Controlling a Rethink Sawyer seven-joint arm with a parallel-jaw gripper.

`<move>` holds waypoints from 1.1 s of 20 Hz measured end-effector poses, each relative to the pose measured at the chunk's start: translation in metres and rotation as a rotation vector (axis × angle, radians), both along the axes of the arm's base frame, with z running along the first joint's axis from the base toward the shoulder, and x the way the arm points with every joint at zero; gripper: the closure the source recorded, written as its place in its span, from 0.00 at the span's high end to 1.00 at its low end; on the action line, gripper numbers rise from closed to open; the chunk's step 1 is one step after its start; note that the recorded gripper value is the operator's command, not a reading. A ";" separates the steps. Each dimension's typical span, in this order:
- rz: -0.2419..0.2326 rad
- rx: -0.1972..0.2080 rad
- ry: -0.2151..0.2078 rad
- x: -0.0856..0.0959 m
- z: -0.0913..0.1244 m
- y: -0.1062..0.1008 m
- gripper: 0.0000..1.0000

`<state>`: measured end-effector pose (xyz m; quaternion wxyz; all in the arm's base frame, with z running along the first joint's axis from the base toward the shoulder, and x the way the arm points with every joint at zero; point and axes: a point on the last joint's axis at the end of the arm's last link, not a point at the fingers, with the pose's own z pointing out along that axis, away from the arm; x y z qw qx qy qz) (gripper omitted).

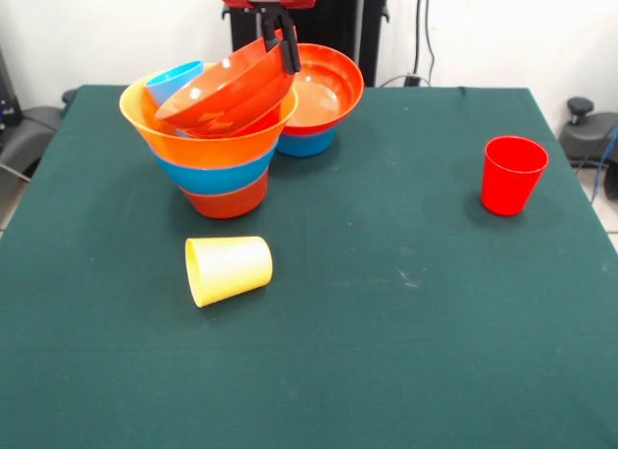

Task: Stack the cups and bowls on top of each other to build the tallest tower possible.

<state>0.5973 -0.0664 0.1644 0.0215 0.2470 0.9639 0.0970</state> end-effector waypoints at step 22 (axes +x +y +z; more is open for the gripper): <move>0.005 0.021 0.018 -0.003 -0.012 0.007 1.00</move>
